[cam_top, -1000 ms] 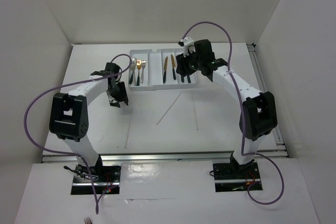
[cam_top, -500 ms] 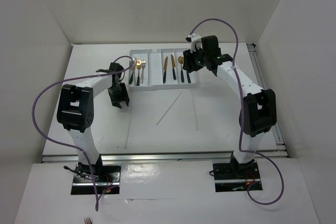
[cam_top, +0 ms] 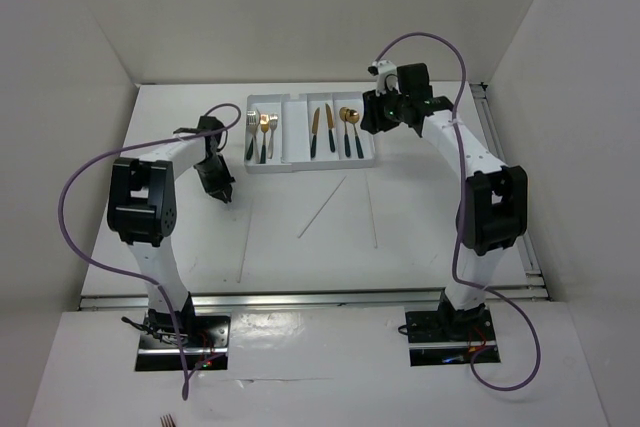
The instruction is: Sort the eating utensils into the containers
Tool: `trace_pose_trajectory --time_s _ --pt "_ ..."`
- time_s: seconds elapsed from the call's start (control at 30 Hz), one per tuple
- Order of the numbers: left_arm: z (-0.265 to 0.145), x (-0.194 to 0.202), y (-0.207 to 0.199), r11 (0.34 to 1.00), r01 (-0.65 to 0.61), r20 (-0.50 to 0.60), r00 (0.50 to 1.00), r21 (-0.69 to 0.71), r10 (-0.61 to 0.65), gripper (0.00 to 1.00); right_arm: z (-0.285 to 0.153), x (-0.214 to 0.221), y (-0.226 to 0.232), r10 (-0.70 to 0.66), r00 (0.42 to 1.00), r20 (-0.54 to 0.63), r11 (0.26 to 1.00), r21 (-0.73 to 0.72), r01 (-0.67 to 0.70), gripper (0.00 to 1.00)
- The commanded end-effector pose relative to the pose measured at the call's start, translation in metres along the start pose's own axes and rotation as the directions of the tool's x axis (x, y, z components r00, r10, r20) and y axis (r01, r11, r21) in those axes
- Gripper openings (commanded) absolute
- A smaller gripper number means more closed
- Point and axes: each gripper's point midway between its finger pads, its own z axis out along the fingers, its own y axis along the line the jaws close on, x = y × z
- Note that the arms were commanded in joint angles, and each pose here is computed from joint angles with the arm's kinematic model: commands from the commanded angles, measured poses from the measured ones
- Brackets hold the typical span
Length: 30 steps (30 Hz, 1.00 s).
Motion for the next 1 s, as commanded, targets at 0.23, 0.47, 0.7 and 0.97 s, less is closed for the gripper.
trace_pose_trajectory --time_s 0.23,0.47,0.7,0.97 --pt "0.009 -0.004 -0.001 0.999 -0.032 0.021 0.999 0.022 0.032 0.0 -0.004 -0.017 0.004 -0.008 1.0 0.027 1.0 -0.029 0.009 0.42" --pt "-0.065 -0.041 -0.023 0.984 -0.107 0.261 0.963 0.145 0.066 0.0 -0.004 -0.013 0.01 -0.003 0.999 0.043 0.998 -0.057 0.006 0.37" --pt "-0.158 -0.066 -0.095 0.872 -0.41 0.522 0.822 0.266 0.228 0.0 -0.004 -0.005 0.012 -0.002 0.999 0.041 0.998 -0.067 0.005 0.36" --pt "-0.213 -0.101 -0.202 0.609 -0.688 0.65 0.677 0.394 0.345 0.0 -0.013 -0.004 0.008 -0.002 0.998 0.057 1.0 -0.016 0.002 0.47"
